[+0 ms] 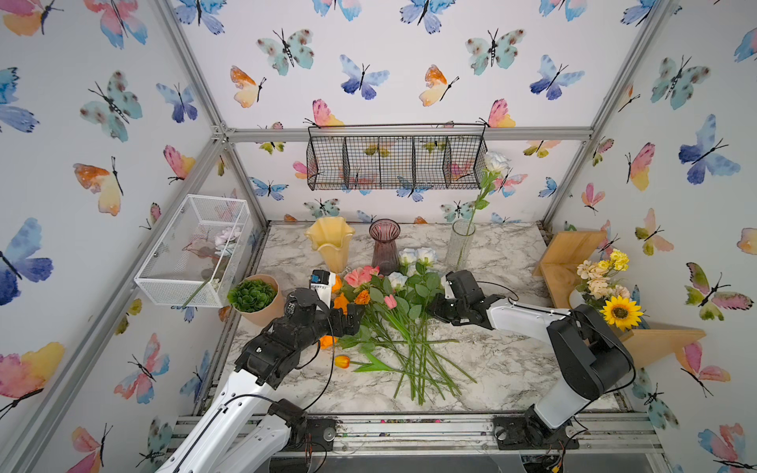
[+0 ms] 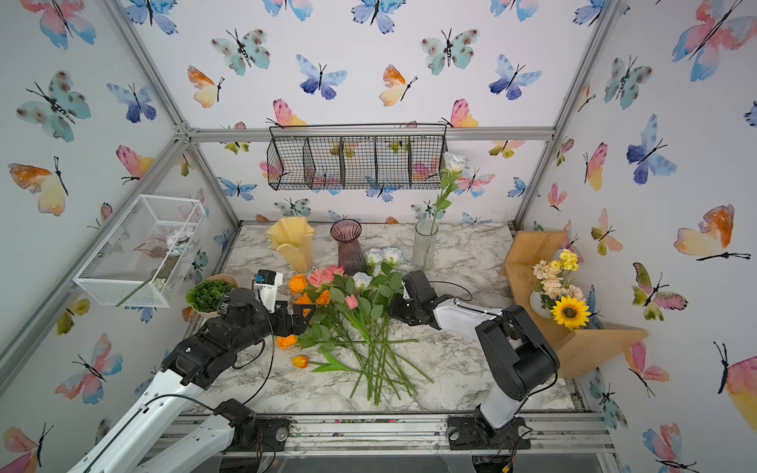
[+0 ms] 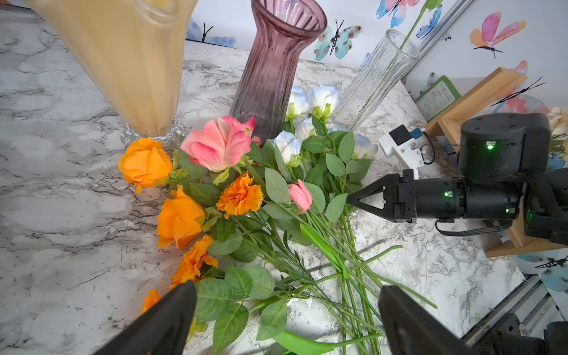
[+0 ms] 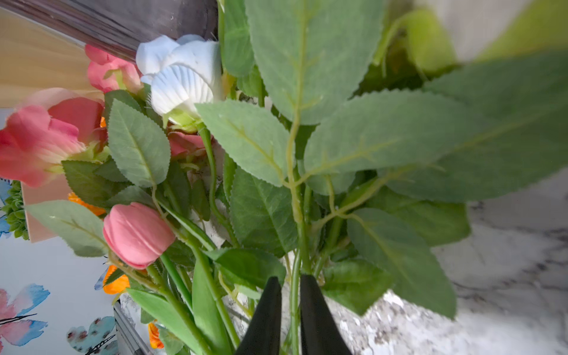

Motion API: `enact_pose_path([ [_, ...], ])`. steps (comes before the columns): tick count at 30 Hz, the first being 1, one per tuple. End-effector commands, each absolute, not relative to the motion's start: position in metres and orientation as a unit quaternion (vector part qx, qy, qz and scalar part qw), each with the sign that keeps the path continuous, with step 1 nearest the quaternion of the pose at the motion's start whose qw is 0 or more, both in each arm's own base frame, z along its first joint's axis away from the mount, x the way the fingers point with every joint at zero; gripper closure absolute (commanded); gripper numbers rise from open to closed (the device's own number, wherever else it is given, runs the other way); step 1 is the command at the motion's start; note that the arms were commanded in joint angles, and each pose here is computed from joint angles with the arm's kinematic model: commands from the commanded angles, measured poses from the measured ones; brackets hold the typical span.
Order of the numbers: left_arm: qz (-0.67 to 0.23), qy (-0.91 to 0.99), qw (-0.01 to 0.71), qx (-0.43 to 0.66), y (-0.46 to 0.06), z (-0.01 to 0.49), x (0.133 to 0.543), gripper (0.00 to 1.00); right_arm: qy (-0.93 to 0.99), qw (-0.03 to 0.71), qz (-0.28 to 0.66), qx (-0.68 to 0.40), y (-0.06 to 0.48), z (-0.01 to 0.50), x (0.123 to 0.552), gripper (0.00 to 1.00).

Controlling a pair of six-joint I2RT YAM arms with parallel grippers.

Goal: Arrange the flowers in different vases according to their colors
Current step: Pick up the flower at the center of the board.

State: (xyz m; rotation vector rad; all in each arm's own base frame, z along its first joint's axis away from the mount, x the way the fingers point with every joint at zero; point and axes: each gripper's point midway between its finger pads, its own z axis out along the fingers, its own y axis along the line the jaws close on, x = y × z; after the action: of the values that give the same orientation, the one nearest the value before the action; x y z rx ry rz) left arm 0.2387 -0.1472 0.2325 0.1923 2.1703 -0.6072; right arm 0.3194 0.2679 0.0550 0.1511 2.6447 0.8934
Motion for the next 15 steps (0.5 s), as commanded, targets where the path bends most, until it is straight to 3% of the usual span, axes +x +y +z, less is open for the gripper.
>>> enact_pose_path([
  [1,-0.234,0.873,0.422,0.079,-0.146,0.226,0.238,0.01,0.94,0.184,0.286,0.043,0.265,0.052,0.328,0.84],
  [15,-0.233,0.874,0.42,0.078,-0.146,0.225,0.238,0.01,0.947,0.172,0.27,0.039,0.265,0.036,0.331,0.84],
])
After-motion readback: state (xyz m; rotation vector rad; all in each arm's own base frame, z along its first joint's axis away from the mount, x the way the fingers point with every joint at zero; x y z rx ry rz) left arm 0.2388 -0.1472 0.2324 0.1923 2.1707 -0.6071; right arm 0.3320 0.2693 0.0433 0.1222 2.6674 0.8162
